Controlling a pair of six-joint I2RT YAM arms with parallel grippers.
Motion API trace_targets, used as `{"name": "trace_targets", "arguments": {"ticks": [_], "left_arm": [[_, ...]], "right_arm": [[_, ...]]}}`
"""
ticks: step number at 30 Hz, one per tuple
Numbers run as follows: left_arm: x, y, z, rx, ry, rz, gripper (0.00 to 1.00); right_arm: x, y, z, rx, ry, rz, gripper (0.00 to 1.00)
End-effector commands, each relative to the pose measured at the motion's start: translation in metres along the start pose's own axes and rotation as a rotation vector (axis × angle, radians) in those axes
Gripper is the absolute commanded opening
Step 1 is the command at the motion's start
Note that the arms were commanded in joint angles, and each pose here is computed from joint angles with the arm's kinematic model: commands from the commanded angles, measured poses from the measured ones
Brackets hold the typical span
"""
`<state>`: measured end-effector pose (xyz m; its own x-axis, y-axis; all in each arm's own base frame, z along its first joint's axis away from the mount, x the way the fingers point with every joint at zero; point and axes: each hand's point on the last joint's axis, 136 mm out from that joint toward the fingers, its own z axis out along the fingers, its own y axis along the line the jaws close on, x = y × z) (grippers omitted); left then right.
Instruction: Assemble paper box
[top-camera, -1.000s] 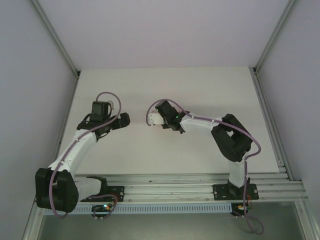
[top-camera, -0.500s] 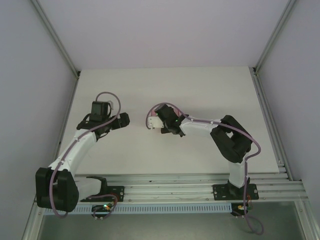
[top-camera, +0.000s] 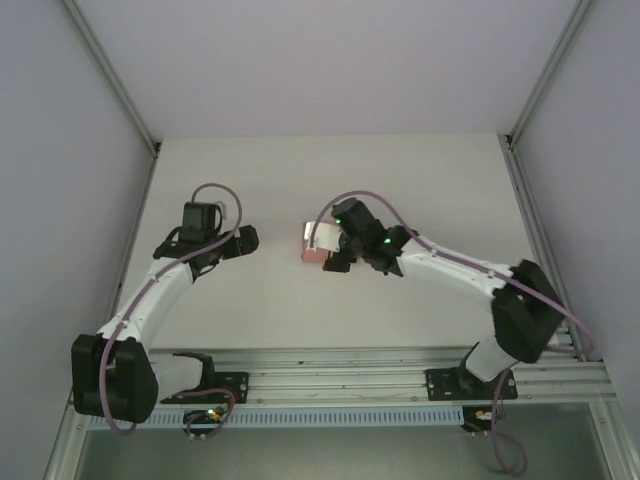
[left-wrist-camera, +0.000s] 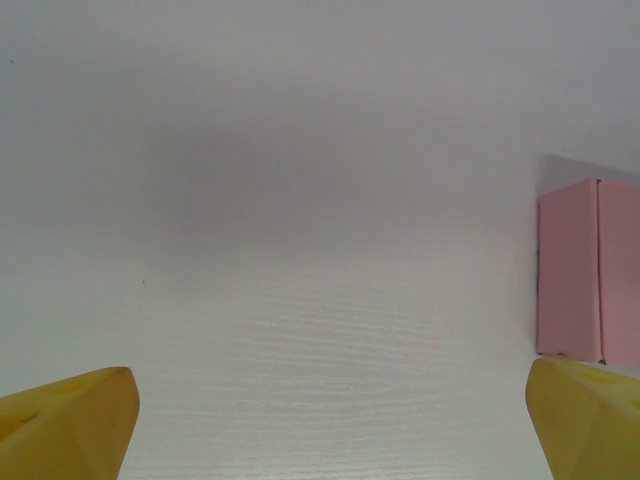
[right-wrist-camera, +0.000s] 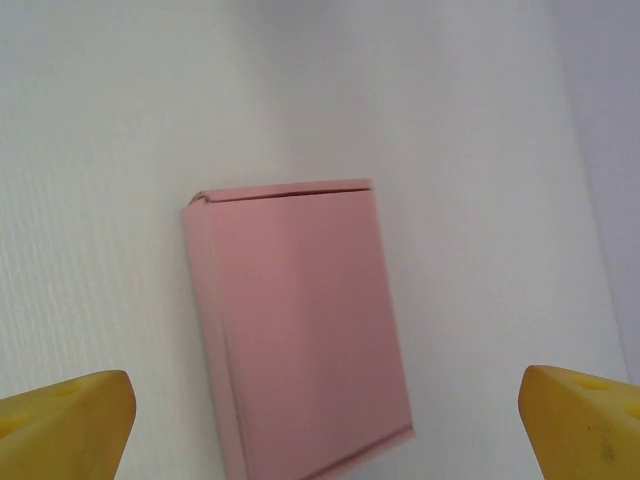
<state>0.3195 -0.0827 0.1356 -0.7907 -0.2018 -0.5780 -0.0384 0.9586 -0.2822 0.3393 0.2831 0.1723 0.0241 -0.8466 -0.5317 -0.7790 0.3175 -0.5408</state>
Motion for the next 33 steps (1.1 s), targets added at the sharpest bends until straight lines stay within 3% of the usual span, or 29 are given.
{"name": "trace_targets", "arguments": {"ticks": [1, 5, 11, 17, 24, 26, 28, 29, 33], "left_arm": [[-0.04, 0.004, -0.016, -0.043, -0.165, 0.059, 1.0], [-0.066, 0.025, -0.017, -0.161, -0.357, 0.121, 1.0], [-0.081, 0.064, -0.002, -0.301, -0.519, 0.218, 1.0], [-0.071, 0.096, 0.023, -0.322, -0.576, 0.204, 1.0], [-0.062, 0.106, 0.042, -0.261, -0.62, 0.2, 1.0], [-0.06, 0.113, 0.048, -0.24, -0.694, 0.201, 1.0], [-0.049, 0.098, 0.052, -0.162, -0.628, 0.238, 1.0], [-0.054, 0.102, 0.052, -0.189, -0.644, 0.232, 1.0], [-0.06, 0.112, 0.054, -0.234, -0.638, 0.199, 1.0]], "right_arm": [[0.012, -0.058, -0.034, 0.171, -0.077, 0.393, 1.0], [0.079, -0.131, -0.091, 0.494, -0.148, 0.789, 1.0], [0.184, -0.137, -0.115, 0.732, -0.137, 0.988, 1.0], [0.233, -0.113, -0.085, 0.732, -0.095, 0.969, 1.0], [0.264, -0.101, -0.069, 0.734, -0.217, 1.06, 1.0], [0.279, -0.098, -0.057, 0.719, -0.219, 1.099, 1.0], [0.281, -0.098, -0.041, 0.677, -0.23, 1.099, 1.0], [0.278, -0.093, -0.039, 0.611, -0.18, 1.099, 1.0], [0.278, -0.099, -0.034, 0.613, -0.171, 1.105, 1.0]]}}
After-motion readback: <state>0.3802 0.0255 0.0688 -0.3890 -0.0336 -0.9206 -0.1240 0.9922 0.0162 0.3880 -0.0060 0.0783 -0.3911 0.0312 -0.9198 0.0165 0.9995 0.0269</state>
